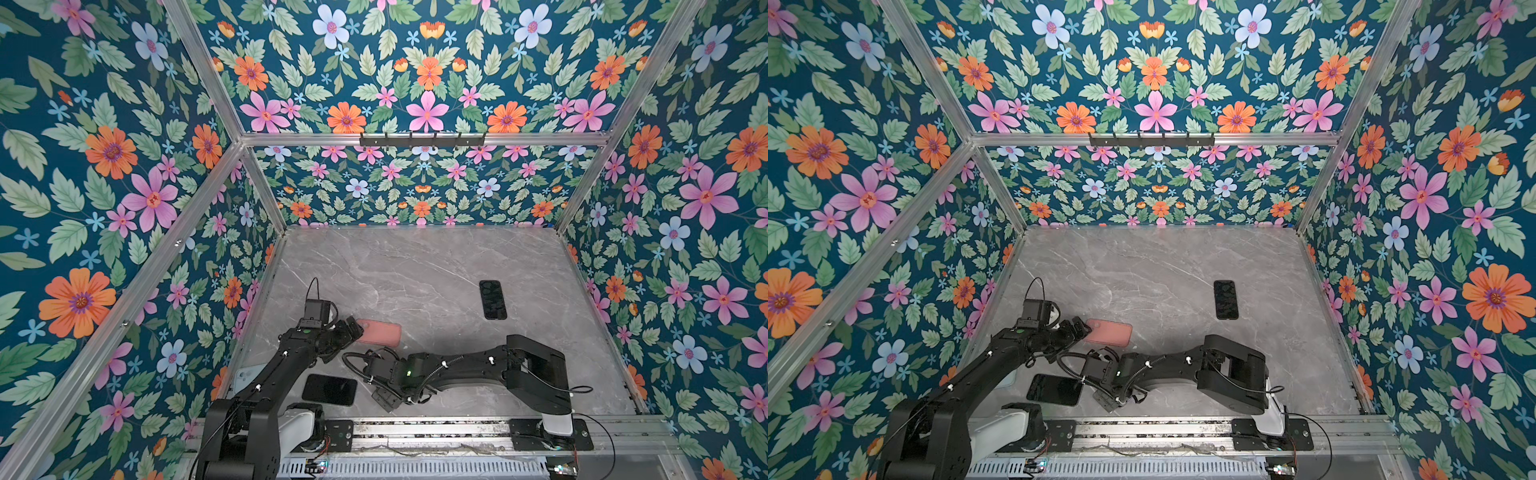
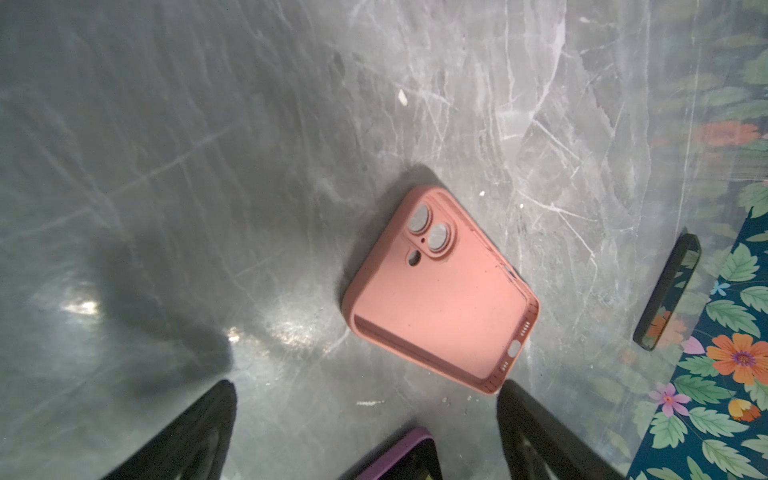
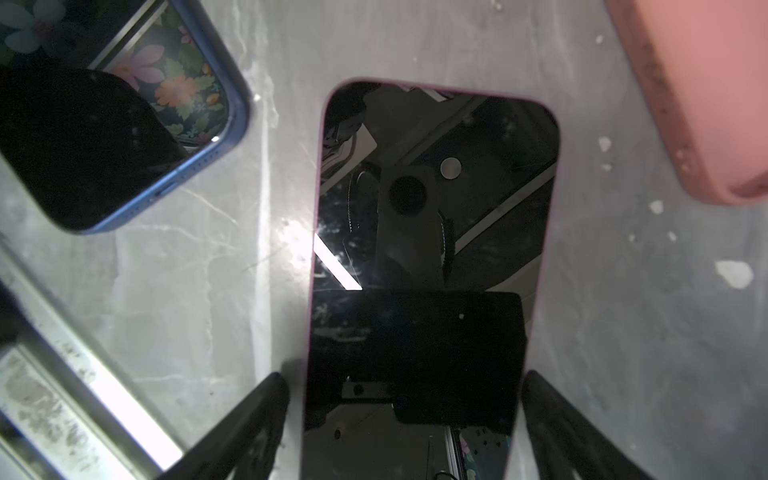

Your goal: Put the phone into the phone case

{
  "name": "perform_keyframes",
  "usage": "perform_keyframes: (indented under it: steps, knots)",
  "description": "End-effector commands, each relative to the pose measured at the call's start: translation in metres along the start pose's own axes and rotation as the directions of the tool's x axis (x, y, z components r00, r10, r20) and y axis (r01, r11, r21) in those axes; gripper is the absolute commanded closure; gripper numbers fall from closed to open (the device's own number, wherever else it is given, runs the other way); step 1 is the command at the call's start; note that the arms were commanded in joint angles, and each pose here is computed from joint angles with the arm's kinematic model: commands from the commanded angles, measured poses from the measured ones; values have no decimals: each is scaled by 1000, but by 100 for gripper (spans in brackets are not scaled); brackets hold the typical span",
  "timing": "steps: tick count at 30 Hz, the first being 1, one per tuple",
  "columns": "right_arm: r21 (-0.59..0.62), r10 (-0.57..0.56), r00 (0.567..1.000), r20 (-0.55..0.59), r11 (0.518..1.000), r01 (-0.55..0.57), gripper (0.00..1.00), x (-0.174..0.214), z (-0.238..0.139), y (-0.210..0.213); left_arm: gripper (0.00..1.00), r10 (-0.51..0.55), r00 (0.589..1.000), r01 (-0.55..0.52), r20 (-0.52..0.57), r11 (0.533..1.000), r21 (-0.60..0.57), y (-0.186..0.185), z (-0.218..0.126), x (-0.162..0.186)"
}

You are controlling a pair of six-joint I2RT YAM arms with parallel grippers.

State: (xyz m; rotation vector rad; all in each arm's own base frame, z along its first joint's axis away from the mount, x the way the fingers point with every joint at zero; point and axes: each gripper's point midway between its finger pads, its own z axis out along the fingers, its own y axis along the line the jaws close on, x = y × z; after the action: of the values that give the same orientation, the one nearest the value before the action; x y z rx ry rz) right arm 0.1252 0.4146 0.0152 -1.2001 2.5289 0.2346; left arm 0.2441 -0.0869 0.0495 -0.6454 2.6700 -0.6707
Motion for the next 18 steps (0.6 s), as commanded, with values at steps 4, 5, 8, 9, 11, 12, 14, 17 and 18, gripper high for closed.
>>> perform_keyframes:
  steps: [4,5,8,9,11,12,14,17,18]
  knots:
    - [51,19,998,-53,999,-16,25,18,4,-12,2,15,1000,-14,-23,999,36,-6,3,2]
    - [59,25,998,-51,998,-22,26,18,4,-14,2,15,1000,-14,-27,999,41,-7,4,2]
    - [90,42,998,-41,995,-38,27,19,3,-21,3,20,999,-17,-51,998,57,-9,6,6]
    - [96,45,998,-32,994,-42,27,19,2,-22,3,21,998,-17,-58,998,60,-8,6,8]
    - [102,52,999,-1,993,-52,28,17,0,-25,5,19,997,-14,-69,997,73,-8,6,14]
    - [101,52,999,12,993,-53,29,16,-1,-26,6,16,997,-10,-74,997,78,-7,6,16]
    - [95,50,998,43,994,-54,29,13,-4,-27,8,14,996,-4,-83,994,111,-11,5,20]
    - [79,52,994,97,995,-60,30,11,-8,-29,11,19,994,-1,-108,988,157,-17,5,27]
    - [76,52,993,109,995,-60,30,10,-9,-30,12,20,993,-1,-117,987,163,-18,5,30]
